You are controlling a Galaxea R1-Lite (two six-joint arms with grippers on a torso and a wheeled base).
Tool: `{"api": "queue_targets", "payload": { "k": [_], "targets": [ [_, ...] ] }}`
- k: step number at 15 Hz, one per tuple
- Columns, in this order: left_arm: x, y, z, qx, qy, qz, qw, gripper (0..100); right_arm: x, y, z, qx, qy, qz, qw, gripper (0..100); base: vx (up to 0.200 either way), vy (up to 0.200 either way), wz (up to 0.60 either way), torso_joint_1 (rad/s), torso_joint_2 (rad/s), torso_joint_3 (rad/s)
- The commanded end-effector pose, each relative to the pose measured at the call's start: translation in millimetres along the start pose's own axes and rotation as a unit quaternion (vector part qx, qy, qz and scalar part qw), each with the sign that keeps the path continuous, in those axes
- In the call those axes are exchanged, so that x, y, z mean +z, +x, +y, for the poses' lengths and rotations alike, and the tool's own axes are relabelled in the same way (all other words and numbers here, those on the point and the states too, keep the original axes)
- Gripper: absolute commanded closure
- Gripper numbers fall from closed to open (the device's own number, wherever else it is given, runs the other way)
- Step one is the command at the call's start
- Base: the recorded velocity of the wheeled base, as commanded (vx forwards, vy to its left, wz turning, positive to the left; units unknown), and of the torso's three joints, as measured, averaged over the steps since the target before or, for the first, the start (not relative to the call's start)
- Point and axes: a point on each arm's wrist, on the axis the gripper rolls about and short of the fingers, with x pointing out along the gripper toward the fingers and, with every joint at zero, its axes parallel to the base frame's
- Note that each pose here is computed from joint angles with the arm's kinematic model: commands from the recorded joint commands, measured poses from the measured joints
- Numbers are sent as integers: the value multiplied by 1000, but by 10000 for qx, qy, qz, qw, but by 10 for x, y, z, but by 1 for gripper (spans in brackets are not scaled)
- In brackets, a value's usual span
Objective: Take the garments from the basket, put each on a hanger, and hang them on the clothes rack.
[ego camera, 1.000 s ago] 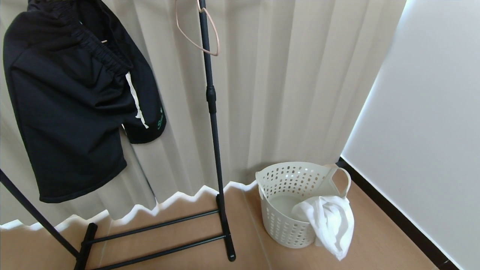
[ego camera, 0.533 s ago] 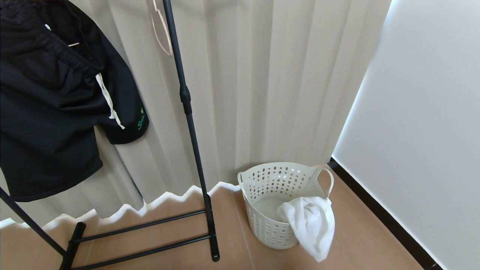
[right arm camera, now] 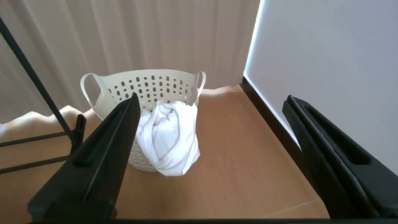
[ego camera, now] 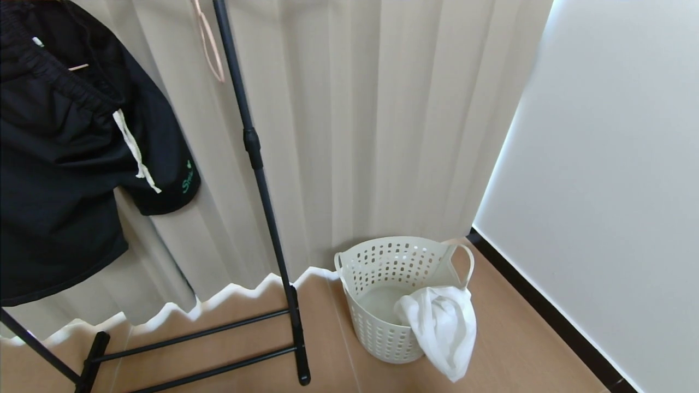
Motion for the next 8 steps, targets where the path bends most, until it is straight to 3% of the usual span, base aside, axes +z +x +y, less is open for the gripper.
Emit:
{"api": "queue_targets", "payload": {
  "k": [1,6,8],
  "targets": [
    [2,1,0,1,5,-1,10000,0,1,0,0,4,0,0,10000,0,0,0,0,0,0,0],
    [2,1,0,1,5,-1,10000,0,1,0,0,4,0,0,10000,0,0,0,0,0,0,0],
    [2,1,0,-7,5,-2,10000,0,1,0,0,4,0,0,10000,0,0,0,0,5,0,-134]
  ]
}}
